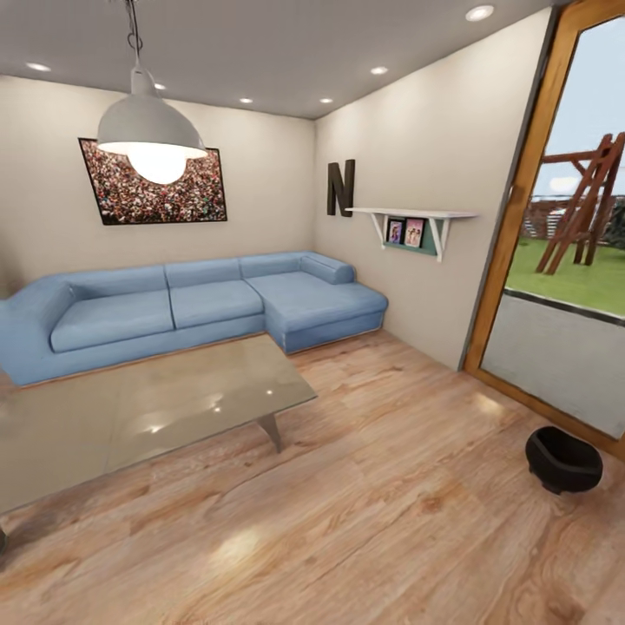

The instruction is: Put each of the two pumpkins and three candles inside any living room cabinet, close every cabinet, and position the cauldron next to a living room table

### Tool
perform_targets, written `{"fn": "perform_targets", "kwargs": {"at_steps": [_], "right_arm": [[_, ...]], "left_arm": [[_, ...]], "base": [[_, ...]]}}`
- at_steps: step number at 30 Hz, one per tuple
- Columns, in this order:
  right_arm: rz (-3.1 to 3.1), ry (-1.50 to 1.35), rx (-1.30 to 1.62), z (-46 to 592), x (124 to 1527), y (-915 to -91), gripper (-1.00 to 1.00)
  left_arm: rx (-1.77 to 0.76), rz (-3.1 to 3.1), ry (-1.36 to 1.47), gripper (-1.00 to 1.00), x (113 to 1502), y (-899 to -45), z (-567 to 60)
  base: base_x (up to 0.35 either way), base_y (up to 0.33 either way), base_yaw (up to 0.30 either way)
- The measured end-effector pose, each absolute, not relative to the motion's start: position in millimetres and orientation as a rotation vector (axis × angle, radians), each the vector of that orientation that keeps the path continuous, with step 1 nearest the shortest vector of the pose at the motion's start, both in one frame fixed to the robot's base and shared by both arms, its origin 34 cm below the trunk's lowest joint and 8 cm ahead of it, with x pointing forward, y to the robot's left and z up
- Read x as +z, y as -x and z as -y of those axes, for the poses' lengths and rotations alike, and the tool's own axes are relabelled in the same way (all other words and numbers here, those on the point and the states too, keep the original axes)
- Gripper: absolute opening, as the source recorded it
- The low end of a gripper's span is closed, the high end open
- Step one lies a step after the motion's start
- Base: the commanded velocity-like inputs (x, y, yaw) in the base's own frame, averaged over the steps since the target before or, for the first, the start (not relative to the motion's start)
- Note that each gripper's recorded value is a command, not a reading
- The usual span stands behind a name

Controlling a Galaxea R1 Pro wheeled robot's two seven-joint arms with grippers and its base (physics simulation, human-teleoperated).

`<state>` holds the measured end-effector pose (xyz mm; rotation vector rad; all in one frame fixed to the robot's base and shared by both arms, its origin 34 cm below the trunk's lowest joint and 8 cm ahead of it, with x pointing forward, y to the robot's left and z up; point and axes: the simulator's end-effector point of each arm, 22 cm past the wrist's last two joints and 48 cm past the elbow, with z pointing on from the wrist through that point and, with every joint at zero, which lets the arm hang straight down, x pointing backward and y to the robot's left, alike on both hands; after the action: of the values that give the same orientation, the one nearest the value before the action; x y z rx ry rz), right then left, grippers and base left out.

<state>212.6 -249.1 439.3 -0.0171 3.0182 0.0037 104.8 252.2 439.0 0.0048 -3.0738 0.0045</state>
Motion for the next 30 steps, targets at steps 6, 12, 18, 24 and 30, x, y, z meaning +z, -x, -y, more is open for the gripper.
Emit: {"fn": "perform_targets", "kwargs": {"at_steps": [6,12,18,24,30], "right_arm": [[-3.018,0.016,0.003,249.4,439.3,-212.6,1.0],[-3.018,0.017,0.003,249.7,439.3,-212.6,1.0],[-3.018,0.016,0.003,249.7,439.3,-212.7,1.0],[-3.018,0.017,0.003,249.7,439.3,-212.6,1.0],[-3.018,0.017,0.003,249.6,439.3,-212.6,1.0]], "left_arm": [[0.005,3.074,-0.005,1.0,439.0,-104.9,-252.2],[0.005,3.073,-0.005,1.0,439.0,-104.4,-252.2],[0.005,3.074,-0.005,1.0,439.0,-104.7,-252.2],[0.005,3.074,-0.005,1.0,439.0,-104.9,-252.2],[0.005,3.075,-0.005,1.0,438.9,-105.2,-252.2]], "base": [[0.0,0.0,0.288],[0.0,0.0,0.288],[0.0,0.0,0.288],[0.0,0.0,0.288],[0.0,0.0,0.288]]}}
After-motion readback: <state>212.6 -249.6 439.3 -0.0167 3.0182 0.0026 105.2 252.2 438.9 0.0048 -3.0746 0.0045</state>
